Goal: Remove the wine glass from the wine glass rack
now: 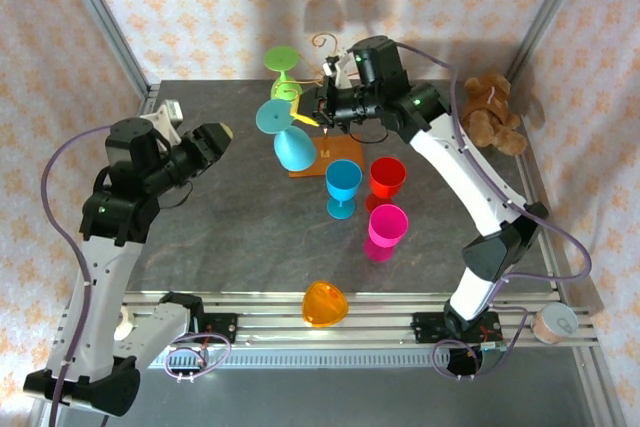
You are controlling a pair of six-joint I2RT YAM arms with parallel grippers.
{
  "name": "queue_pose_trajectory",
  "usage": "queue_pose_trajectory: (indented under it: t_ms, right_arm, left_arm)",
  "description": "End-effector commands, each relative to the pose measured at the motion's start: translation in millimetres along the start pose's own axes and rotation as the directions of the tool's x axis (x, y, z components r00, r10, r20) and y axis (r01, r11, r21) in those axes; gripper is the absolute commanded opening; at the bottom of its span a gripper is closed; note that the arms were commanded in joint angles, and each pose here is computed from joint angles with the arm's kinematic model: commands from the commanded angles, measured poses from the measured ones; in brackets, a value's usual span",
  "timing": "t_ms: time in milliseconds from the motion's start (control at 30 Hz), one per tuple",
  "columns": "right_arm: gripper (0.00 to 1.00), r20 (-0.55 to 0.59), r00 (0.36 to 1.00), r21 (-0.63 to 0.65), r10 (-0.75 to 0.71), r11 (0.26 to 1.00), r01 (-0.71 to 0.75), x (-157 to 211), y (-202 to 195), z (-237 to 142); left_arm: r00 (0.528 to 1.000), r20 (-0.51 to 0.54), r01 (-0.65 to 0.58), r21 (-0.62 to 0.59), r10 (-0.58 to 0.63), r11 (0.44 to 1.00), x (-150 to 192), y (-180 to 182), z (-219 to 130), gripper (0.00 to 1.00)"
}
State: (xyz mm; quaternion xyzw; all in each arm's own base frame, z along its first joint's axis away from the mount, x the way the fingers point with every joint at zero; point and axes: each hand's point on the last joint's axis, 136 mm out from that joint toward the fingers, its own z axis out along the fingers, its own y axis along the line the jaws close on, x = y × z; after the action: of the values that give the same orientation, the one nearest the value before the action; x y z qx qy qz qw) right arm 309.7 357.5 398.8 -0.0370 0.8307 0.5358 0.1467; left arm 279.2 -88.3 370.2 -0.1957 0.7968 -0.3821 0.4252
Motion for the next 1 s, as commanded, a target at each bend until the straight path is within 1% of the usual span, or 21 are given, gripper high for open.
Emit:
queue_pose_trajectory:
  t_ms: [0,233,500,633,767,967]
  right_arm:
    - [0.00,-0.035,0.996,-0.029,-0.080,0.996,0.079,18.4,13.8,-5.0]
    - [0.00,-0.098,0.977,0.017,-0.191,0.981,0.194,51.6,14.8,4.3]
    - [0.00,-0.135,0.946,0.062,-0.294,0.951,0.304,78.9,5.7,15.7]
    - [0.00,-0.143,0.926,0.083,-0.349,0.928,0.363,89.6,0.7,19.1]
    - [0.00,-0.153,0.914,0.097,-0.376,0.915,0.392,97.5,-6.4,24.1]
    - [0.00,-0.164,0.897,0.107,-0.410,0.897,0.430,108.2,-15.9,33.8]
  left_arm:
    - [0.999,0.035,-0.025,-0.057,0.027,0.998,-2.9,5.8,-15.9,0.45]
    - [0.999,0.016,-0.036,-0.092,0.038,0.995,5.7,14.6,-22.2,0.44]
    - [0.998,-0.019,-0.063,-0.108,0.061,0.992,17.6,22.6,-25.7,0.45]
    - [0.996,-0.052,-0.081,-0.124,0.075,0.989,25.6,28.1,-28.1,0.45]
    - [0.993,-0.091,-0.083,-0.127,0.071,0.988,34.5,31.9,-28.2,0.45]
    - [0.985,-0.162,-0.073,-0.129,0.051,0.989,49.4,37.3,-26.0,0.50]
